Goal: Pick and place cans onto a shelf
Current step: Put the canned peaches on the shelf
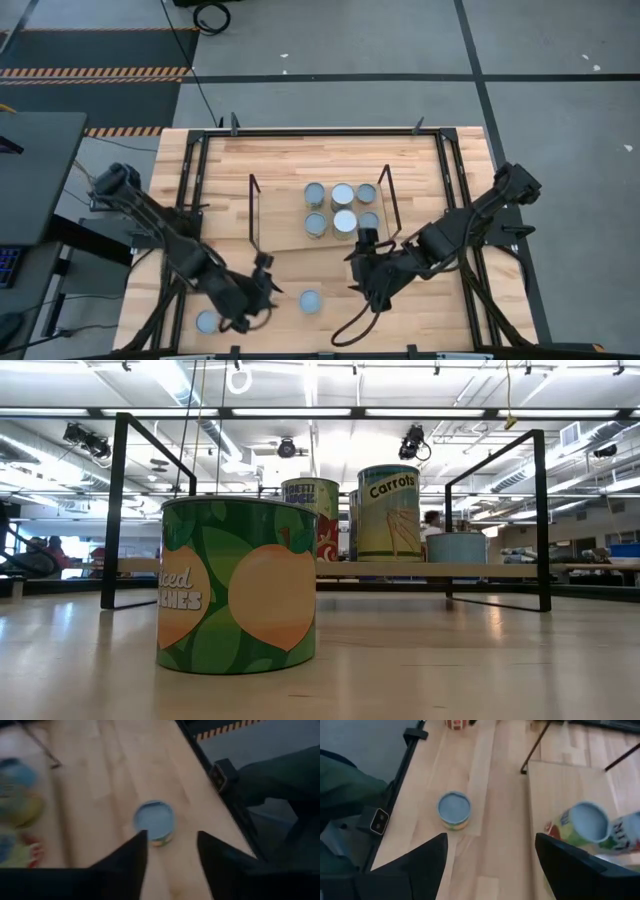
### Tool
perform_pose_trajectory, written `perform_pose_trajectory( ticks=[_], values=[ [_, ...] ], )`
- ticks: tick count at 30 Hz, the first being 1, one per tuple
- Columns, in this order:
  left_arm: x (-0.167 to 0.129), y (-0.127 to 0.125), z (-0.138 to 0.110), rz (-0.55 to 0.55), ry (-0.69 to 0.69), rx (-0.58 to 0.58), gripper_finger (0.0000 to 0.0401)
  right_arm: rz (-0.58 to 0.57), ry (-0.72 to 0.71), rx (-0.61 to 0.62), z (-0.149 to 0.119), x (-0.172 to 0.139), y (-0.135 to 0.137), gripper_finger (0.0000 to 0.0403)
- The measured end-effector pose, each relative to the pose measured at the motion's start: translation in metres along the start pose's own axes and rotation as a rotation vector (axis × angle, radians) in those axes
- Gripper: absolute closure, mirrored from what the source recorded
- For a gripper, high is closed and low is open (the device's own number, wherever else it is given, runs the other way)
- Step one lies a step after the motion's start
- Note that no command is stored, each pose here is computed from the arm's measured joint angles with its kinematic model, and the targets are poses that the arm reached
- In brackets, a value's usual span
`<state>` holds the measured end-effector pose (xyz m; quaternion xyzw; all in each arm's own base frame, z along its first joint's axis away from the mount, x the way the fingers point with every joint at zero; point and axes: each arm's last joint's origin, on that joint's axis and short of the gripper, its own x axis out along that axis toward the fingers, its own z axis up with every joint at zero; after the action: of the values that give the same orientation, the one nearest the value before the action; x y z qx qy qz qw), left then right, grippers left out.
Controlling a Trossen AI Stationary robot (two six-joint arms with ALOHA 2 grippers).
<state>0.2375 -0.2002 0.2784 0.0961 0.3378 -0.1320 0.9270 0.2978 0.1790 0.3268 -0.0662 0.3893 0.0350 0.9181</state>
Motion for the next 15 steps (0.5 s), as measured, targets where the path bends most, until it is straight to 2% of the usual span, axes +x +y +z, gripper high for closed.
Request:
perform_pose_trajectory(
  ticks=[5,8,11,15],
  values=[
    [0.043,-0.009,-0.006,-0.033,0.035,-0.026,0.0121,-0.005,0.033,0.053,-0.013,0.01,0.004,0.0097],
    [0.065,-0.006,-0.013,-0.006,0.081,-0.042,0.0068,-0.005,0.062,0.074,-0.021,0.015,0.005,0.0097],
    [0.086,0.0,-0.021,0.022,0.123,-0.063,0.0038,-0.012,0.084,0.085,-0.028,0.019,0.006,0.0097],
    [0.103,0.006,-0.024,-0.008,0.132,-0.093,0.0024,0.0,0.109,0.112,-0.034,0.023,0.007,0.0097]
  ],
)
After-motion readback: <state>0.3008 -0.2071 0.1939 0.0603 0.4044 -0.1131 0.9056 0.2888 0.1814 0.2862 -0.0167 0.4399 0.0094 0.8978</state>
